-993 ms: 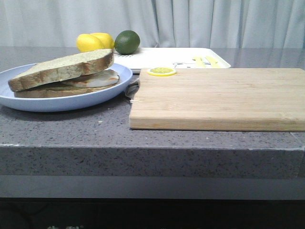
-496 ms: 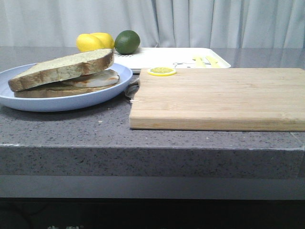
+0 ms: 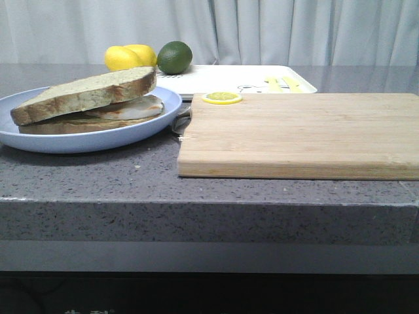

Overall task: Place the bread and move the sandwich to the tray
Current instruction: 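Grasp the rim of the blue plate with the left gripper, then lift the plate with the left gripper and carry it onto the white tray, then lower the plate onto the tray and open the left gripper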

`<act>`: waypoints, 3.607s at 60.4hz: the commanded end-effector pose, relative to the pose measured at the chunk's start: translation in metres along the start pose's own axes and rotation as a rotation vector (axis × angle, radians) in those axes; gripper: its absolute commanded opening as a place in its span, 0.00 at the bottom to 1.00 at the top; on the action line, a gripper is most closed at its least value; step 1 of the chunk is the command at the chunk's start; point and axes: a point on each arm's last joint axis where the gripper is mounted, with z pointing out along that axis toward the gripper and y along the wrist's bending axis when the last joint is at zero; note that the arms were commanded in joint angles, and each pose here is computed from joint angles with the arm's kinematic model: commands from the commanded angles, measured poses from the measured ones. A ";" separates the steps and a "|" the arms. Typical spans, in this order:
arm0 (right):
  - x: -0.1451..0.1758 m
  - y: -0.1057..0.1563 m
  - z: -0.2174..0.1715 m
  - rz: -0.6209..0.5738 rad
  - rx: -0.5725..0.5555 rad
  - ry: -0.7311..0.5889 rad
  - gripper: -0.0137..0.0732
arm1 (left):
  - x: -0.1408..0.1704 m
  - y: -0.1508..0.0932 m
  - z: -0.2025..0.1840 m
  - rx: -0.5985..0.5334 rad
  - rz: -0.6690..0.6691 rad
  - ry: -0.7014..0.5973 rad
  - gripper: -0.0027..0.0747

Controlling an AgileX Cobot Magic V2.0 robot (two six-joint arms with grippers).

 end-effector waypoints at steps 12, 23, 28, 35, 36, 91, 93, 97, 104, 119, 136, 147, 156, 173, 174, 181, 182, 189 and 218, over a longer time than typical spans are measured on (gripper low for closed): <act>-0.015 -0.001 -0.001 0.007 0.015 -0.094 0.09 | -0.027 -0.019 0.022 0.047 0.024 0.005 0.71; -0.015 -0.001 -0.001 0.007 0.015 -0.094 0.09 | -0.021 -0.018 0.040 0.041 0.019 0.072 0.70; -0.015 -0.001 -0.001 0.007 0.015 -0.094 0.09 | -0.020 -0.017 0.043 0.041 0.016 0.082 0.64; -0.015 -0.001 -0.001 0.007 0.015 -0.094 0.09 | -0.019 -0.017 0.045 0.040 0.016 0.090 0.45; -0.015 -0.001 -0.001 0.007 0.015 -0.094 0.09 | -0.019 -0.017 0.045 0.040 0.016 0.090 0.42; -0.015 -0.001 -0.001 0.007 0.015 -0.094 0.09 | -0.098 -0.037 -0.015 0.243 -0.142 -0.024 0.01; -0.015 -0.001 -0.001 0.007 0.015 -0.094 0.09 | -0.102 -0.039 -0.013 0.257 -0.148 -0.013 0.01; -0.015 -0.001 -0.001 0.007 0.015 -0.094 0.09 | -0.112 -0.043 -0.007 0.288 -0.161 0.004 0.01; -0.015 -0.001 -0.001 0.007 0.015 -0.094 0.09 | -0.131 -0.049 0.008 0.327 -0.161 0.026 0.01; -0.015 -0.001 -0.001 0.007 0.015 -0.094 0.09 | -0.173 -0.061 0.046 0.408 -0.158 0.016 0.01; -0.015 -0.001 -0.001 0.007 0.015 -0.094 0.09 | -0.204 -0.076 0.097 0.458 -0.119 -0.050 0.01; -0.015 -0.001 -0.001 0.007 0.015 -0.094 0.09 | -0.209 -0.083 0.129 0.480 -0.093 -0.067 0.01; -0.015 -0.001 -0.001 0.007 0.015 -0.094 0.09 | -0.205 -0.084 0.145 0.487 -0.092 -0.047 0.01; -0.015 -0.001 -0.001 0.007 0.015 -0.094 0.09 | -0.194 -0.094 0.162 0.544 -0.023 -0.006 0.01; -0.015 -0.001 -0.001 0.007 0.015 -0.094 0.09 | -0.193 -0.097 0.163 0.547 -0.015 -0.004 0.01; -0.015 -0.001 -0.001 0.007 0.015 -0.094 0.09 | -0.191 -0.105 0.163 0.555 0.051 -0.021 0.01; -0.015 -0.001 -0.001 0.007 0.015 -0.094 0.09 | -0.191 -0.105 0.163 0.552 0.060 -0.023 0.01; -0.015 -0.001 -0.001 0.007 0.015 -0.094 0.09 | -0.191 -0.106 0.163 0.551 0.066 -0.030 0.01; -0.015 -0.001 -0.001 0.007 0.015 -0.094 0.09 | -0.201 -0.102 0.172 0.516 0.019 -0.164 0.47</act>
